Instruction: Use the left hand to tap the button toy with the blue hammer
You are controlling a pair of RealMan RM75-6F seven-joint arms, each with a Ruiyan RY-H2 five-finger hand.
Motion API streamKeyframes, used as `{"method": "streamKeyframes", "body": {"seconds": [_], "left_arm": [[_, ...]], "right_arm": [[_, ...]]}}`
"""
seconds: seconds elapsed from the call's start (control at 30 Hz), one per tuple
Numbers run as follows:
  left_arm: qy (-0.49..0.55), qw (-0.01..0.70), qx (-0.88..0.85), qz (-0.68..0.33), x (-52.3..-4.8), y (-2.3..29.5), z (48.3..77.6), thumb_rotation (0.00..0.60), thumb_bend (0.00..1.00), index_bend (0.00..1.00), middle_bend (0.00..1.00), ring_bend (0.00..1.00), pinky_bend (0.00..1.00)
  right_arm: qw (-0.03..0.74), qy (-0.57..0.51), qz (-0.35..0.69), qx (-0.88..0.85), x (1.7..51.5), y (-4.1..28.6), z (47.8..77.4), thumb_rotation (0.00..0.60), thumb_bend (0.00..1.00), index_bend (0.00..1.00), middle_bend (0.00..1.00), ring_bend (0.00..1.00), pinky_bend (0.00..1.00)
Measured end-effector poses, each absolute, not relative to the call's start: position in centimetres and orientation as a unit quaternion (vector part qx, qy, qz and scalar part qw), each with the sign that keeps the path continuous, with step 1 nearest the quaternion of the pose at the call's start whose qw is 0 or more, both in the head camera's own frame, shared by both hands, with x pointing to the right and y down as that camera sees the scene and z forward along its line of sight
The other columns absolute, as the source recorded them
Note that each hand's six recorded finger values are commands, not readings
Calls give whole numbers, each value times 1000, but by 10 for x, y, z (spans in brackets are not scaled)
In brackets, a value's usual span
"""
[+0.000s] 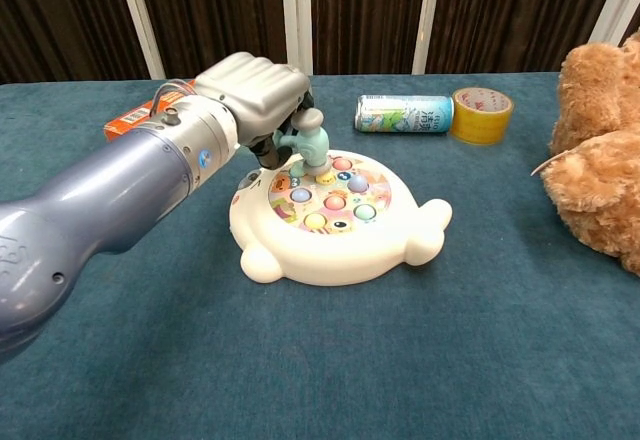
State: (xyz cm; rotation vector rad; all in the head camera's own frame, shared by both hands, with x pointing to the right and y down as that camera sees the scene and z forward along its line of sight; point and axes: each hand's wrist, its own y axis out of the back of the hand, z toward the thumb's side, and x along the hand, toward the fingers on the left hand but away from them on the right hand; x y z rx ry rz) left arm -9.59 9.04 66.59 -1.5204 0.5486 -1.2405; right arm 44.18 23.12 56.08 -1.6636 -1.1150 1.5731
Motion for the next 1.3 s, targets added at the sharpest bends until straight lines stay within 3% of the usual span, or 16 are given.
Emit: {"method": "streamKeyframes", "body": {"seconds": [0.33, 0.7, 1.03, 1.3], "left_arm": [[275, 494, -638, -523, -145, 86, 638, 600, 607, 672, 469, 385, 522], [288, 462, -621, -564, -232, 102, 638, 600, 607, 670, 469, 385, 522], [256, 446, -625, -587, -283, 143, 658, 600, 606, 659, 468, 385, 522], [247, 441, -626, -594, -297, 159, 678, 600, 601, 624, 468, 385, 522]], "right_arm": [[300, -418, 592, -620, 443, 231, 560, 600, 179, 0, 0, 0, 0], [303, -414, 593, -620, 439, 234, 561, 600, 180, 0, 0, 0, 0], [305, -412, 593, -621, 438, 234, 562, 600, 180, 0, 0, 0, 0], [305, -410, 593, -622, 437, 234, 563, 600, 180, 0, 0, 0, 0]]}}
